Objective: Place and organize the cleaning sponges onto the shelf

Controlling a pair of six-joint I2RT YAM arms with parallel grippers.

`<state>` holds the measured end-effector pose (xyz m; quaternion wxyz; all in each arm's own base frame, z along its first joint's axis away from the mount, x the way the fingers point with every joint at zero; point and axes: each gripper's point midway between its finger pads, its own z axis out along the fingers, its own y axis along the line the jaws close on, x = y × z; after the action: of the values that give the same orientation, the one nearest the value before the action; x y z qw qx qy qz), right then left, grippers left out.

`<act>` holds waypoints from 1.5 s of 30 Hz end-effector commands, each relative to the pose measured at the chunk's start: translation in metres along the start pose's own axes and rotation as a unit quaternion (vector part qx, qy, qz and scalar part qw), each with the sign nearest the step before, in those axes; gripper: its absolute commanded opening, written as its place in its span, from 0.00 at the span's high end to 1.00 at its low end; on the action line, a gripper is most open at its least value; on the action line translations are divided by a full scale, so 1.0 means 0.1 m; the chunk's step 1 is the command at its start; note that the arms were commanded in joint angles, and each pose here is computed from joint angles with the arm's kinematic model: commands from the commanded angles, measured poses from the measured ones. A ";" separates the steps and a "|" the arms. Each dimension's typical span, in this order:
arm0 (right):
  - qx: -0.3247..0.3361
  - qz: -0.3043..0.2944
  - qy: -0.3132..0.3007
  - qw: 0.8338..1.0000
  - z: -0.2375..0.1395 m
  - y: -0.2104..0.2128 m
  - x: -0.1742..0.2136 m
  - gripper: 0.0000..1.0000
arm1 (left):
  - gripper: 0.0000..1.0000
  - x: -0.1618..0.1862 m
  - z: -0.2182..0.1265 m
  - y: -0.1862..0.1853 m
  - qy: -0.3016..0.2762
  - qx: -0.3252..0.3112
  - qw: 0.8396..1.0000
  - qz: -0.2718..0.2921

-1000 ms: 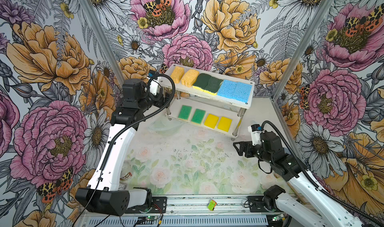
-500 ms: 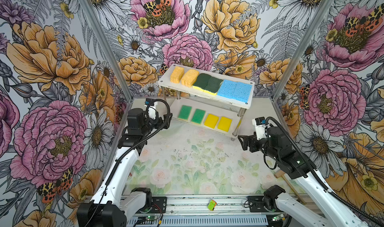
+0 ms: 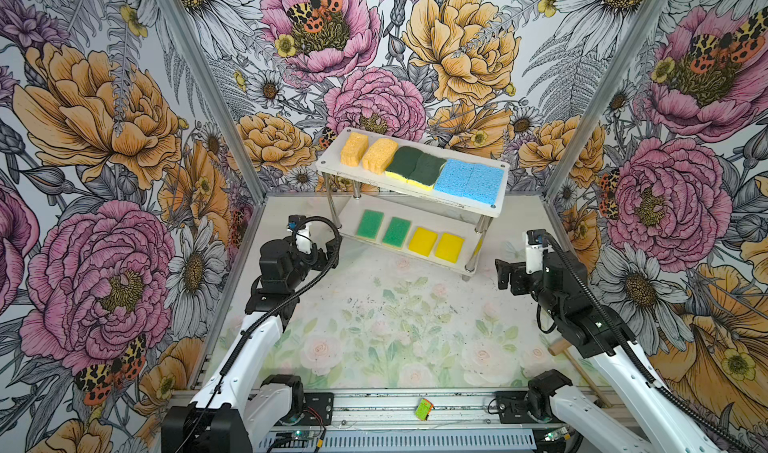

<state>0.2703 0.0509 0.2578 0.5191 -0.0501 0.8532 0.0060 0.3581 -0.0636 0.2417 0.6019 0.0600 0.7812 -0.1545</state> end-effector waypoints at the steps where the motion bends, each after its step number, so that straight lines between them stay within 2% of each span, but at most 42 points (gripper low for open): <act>1: 0.034 0.010 -0.058 0.998 0.06 -0.15 -0.11 0.00 | 0.01 -0.06 0.03 0.14 -0.032 -0.018 0.999 0.017; 11: 0.107 0.051 -0.100 0.988 0.67 -0.41 0.26 0.00 | 0.01 0.24 0.03 0.39 -0.030 -0.042 0.998 0.020; 16: 0.146 0.055 -0.112 0.981 0.88 -0.59 0.44 0.00 | 0.01 0.40 0.06 0.50 -0.012 -0.052 0.998 0.020; 20: 0.160 0.035 -0.103 0.981 1.01 -0.69 0.51 0.00 | 0.01 0.49 0.08 0.62 -0.004 -0.058 0.998 0.008; 28: 0.120 0.002 -0.109 0.987 1.22 -0.68 0.59 0.00 | 0.01 0.60 0.05 0.82 -0.024 -0.060 0.998 -0.019; 36: 0.096 0.007 -0.128 0.987 1.42 -0.69 0.57 0.00 | 0.02 0.65 0.11 0.92 -0.027 -0.068 0.997 -0.027; 40: 0.062 0.010 -0.117 0.991 1.62 -0.60 0.61 0.01 | 0.01 0.69 0.13 0.97 -0.034 -0.076 0.996 -0.029; 43: 0.079 0.013 -0.131 0.988 1.72 -0.65 0.71 0.01 | 0.01 0.69 0.14 0.97 -0.040 -0.074 0.996 -0.030; 45: 0.080 0.020 -0.113 0.990 1.72 -0.67 0.72 0.02 | 0.01 0.69 0.13 0.97 -0.044 -0.077 0.996 -0.029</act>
<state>0.3857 -0.0103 0.0896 0.5729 0.0008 0.8177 -0.0560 0.3788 0.0151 0.1449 0.6104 -0.0153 0.7837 -0.1141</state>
